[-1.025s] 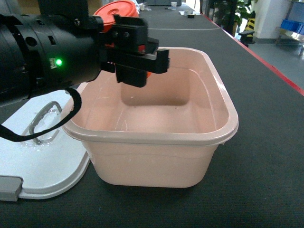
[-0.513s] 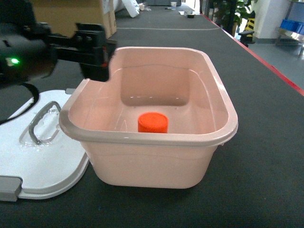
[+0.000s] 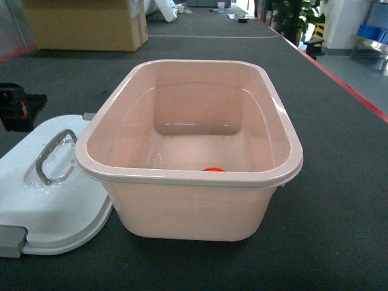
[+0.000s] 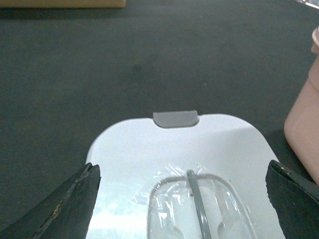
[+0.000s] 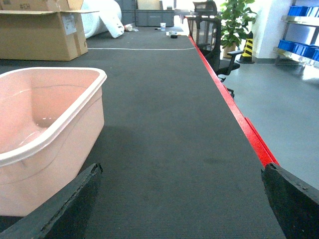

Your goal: Pick capacitor and pack into box

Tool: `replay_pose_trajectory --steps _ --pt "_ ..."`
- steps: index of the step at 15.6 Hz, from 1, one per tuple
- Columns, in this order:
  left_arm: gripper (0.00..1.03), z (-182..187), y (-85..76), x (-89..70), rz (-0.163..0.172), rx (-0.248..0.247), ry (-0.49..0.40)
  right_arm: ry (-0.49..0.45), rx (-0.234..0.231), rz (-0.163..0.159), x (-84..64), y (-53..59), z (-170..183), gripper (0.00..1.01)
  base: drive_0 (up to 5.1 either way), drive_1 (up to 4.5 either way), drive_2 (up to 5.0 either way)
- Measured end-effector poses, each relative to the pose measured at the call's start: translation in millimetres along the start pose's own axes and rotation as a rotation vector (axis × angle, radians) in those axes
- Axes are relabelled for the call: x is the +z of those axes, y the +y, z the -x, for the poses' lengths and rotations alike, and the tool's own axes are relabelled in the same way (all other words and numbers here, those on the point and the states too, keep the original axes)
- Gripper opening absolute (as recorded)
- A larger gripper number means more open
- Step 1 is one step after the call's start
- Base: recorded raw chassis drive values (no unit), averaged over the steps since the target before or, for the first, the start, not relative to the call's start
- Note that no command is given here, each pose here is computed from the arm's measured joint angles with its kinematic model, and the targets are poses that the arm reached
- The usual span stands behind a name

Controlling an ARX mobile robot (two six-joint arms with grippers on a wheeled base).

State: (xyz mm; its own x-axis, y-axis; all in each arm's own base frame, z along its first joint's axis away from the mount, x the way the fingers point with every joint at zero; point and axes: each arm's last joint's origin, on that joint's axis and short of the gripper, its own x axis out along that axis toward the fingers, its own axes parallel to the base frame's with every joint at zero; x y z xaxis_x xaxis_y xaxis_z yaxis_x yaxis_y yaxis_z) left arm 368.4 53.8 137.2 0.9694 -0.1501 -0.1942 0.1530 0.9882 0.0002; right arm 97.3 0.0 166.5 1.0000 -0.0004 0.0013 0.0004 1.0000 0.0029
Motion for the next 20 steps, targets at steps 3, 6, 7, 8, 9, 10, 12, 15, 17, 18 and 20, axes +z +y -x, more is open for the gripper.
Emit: replay_pose_trajectory --steps 3,6,7,8,9,10,12,15,17,18,20 --pt "0.98 -10 1.6 -28.2 0.011 -0.052 0.064 0.0 0.0 0.0 0.0 0.0 0 0.98 0.0 0.0 0.0" --pt "0.98 -17 -5.3 -59.4 0.048 -0.126 0.138 0.0 0.0 0.0 0.0 0.0 0 0.98 0.0 0.0 0.0" --pt "0.98 -18 -6.9 -61.2 0.057 -0.132 0.142 0.0 0.0 0.0 0.0 0.0 0 0.98 0.0 0.0 0.0" --pt "0.98 -19 -8.5 -60.7 0.056 -0.138 0.136 0.0 0.0 0.0 0.0 0.0 0 0.98 0.0 0.0 0.0" --pt "0.98 -19 -10.3 -61.4 0.054 -0.143 0.135 0.0 0.0 0.0 0.0 0.0 0 0.98 0.0 0.0 0.0" --pt "0.98 -21 -13.0 -74.2 0.064 -0.149 0.17 0.0 0.0 0.0 0.0 0.0 0 0.98 0.0 0.0 0.0" --pt "0.9 -23 -16.6 -78.8 0.049 -0.143 0.178 0.0 0.0 0.0 0.0 0.0 0 0.98 0.0 0.0 0.0" --pt "0.67 -25 -18.7 -82.7 0.04 -0.132 0.183 0.0 0.0 0.0 0.0 0.0 0 0.98 0.0 0.0 0.0" --pt "0.44 -25 -19.1 -81.5 0.026 -0.12 0.169 0.0 0.0 0.0 0.0 0.0 0 0.98 0.0 0.0 0.0" --pt "0.34 -26 -19.5 -81.0 0.023 -0.117 0.164 0.0 0.0 0.0 0.0 0.0 0 0.98 0.0 0.0 0.0" --pt "0.11 -27 -23.3 -79.7 0.007 -0.125 0.151 0.0 0.0 0.0 0.0 0.0 0 0.98 0.0 0.0 0.0"
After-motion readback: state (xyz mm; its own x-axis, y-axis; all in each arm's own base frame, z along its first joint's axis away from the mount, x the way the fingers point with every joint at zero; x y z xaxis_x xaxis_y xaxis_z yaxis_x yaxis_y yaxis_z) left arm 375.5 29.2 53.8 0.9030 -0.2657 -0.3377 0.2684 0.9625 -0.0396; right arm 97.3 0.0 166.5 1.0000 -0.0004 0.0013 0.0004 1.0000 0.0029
